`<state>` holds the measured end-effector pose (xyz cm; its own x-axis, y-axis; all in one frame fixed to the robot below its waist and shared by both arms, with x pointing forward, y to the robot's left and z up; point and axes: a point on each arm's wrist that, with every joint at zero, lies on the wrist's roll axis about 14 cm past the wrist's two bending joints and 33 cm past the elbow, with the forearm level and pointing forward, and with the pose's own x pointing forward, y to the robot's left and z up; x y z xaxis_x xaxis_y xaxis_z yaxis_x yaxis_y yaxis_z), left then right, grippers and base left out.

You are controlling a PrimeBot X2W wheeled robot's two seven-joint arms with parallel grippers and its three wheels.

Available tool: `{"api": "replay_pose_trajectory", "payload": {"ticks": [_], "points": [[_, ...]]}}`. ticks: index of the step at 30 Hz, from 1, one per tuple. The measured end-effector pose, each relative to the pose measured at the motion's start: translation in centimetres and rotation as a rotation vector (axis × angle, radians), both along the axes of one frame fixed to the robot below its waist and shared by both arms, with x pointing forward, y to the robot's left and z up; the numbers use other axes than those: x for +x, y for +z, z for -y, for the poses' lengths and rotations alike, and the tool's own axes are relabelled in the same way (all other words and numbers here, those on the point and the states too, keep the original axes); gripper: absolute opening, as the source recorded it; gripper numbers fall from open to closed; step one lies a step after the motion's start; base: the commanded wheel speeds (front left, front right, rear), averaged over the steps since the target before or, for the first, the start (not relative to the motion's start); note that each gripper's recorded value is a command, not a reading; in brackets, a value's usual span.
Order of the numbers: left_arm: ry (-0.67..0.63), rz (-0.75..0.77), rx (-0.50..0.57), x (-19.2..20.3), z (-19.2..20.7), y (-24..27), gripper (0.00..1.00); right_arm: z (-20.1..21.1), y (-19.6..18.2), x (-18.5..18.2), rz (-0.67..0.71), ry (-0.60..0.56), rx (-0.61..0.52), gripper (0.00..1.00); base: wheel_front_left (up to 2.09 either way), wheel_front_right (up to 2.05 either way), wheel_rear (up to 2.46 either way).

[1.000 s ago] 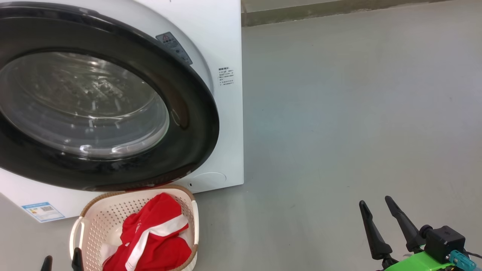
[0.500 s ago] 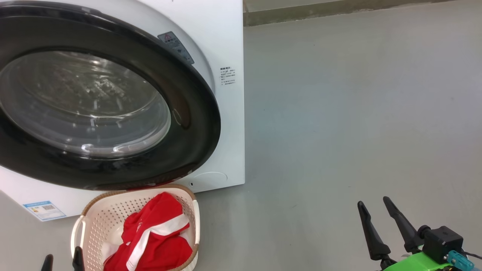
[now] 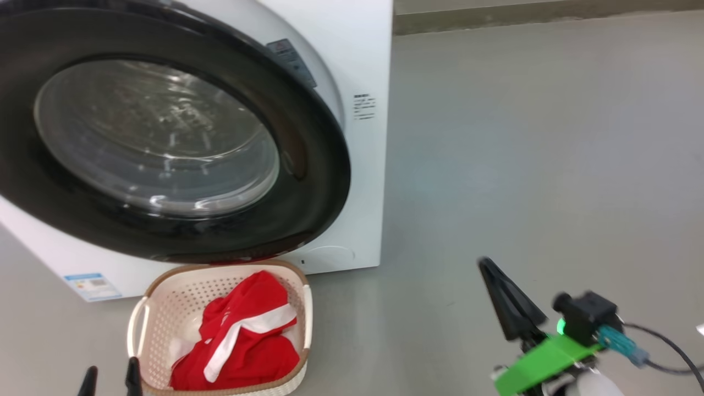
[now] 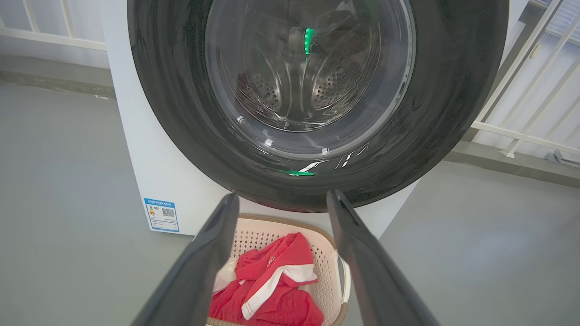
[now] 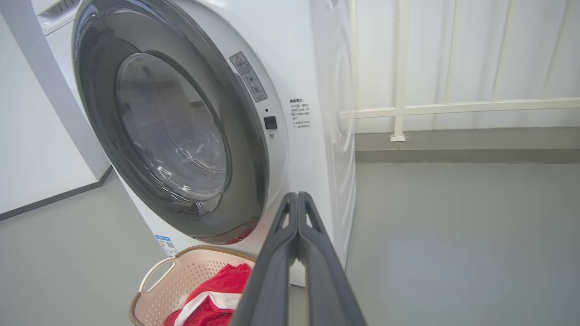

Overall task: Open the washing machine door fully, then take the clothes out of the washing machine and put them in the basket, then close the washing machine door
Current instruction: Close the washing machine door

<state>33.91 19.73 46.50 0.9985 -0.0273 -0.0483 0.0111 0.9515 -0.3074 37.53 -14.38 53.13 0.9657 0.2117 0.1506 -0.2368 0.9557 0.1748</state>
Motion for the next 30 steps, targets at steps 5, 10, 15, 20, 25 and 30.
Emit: {"api": "replay_pose_trajectory", "payload": {"ticks": [5, 10, 15, 20, 25, 30], "points": [[0.015, -0.005, -0.009, -0.7, -0.2, -0.1, 1.0, -3.4, 1.8, 2.1, 0.042, 0.1, 0.016, 0.0, 0.0, 0.0, 0.0], [0.021, 0.007, -0.016, -0.6, -0.2, 0.2, 1.0, -6.3, 2.9, 4.3, 0.063, 0.175, 0.021, 0.0, 0.0, 0.0, 0.0], [0.032, 0.024, -0.034, 0.6, -0.3, 0.7, 1.0, -8.4, 3.0, 6.7, 0.057, 0.226, 0.017, 0.0, 0.0, 0.0, 0.0], [0.051, 0.014, -0.046, 1.5, -0.8, 0.3, 1.0, -10.1, 2.7, 9.2, 0.048, 0.26, 0.02, 0.0, 0.0, 0.0, 0.0], [0.064, 0.014, -0.053, 3.0, -1.2, 0.2, 1.0, -11.7, 2.1, 11.8, 0.037, 0.287, 0.026, 0.0, 0.0, 0.0, 0.0], [0.077, 0.008, -0.052, 4.2, -1.7, -0.2, 1.0, -12.8, 1.0, 14.1, 0.018, 0.306, 0.024, 0.0, 0.0, 0.0, 0.0]]}}
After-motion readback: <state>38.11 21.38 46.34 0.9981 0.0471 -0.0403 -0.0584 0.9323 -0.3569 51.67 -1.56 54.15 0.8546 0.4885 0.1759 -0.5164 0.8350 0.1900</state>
